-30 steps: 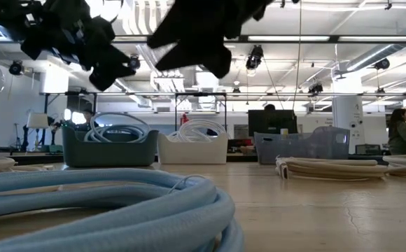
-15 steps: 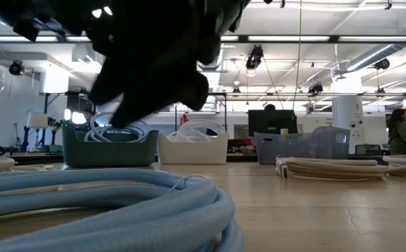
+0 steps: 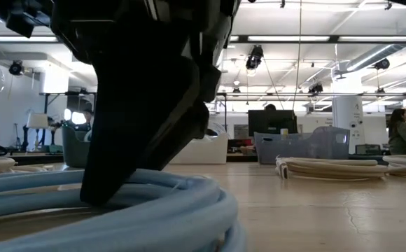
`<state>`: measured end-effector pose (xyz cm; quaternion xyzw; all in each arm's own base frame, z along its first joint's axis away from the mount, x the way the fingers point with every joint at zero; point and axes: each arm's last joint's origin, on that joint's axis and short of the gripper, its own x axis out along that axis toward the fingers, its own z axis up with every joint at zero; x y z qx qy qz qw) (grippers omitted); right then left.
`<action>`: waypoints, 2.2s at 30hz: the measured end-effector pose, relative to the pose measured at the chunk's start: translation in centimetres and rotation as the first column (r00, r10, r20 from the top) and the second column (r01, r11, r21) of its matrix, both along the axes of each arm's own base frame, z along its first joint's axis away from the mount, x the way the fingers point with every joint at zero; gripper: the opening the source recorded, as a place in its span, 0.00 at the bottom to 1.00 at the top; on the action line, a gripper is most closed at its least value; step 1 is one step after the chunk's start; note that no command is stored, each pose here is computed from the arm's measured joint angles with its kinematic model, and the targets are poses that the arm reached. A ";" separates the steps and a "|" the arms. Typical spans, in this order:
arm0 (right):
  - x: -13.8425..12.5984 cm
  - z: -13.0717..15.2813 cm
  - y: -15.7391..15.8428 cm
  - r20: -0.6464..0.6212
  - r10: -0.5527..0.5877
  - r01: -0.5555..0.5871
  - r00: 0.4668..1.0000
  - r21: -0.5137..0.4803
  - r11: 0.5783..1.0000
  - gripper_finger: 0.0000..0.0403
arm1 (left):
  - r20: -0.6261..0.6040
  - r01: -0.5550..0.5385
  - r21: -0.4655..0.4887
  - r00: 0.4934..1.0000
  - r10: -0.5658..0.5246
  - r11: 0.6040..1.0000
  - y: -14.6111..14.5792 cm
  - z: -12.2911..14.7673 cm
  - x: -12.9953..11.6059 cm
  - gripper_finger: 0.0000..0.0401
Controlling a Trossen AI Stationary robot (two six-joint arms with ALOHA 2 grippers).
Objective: Sort HDMI cables
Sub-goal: Put the blue HDMI cable into the blue bin
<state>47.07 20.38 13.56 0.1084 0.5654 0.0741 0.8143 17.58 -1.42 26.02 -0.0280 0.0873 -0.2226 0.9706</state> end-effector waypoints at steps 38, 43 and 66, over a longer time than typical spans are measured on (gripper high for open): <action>-3.7 12.9 -9.2 -0.053 -0.202 0.102 0.978 -0.721 0.685 0.10 | -0.315 -0.147 -0.078 0.942 0.115 0.986 0.2 -2.4 -0.6 0.40; -4.5 13.7 -12.9 -0.075 -0.268 0.130 0.960 -0.730 0.671 0.10 | -0.351 -0.159 -0.081 0.928 0.121 0.984 0.3 -2.9 -0.4 0.45; -9.4 15.6 -16.0 0.326 -0.300 0.440 0.897 -0.581 0.684 0.10 | -0.273 -0.331 -0.025 0.910 0.312 0.943 0.8 -2.5 0.4 0.56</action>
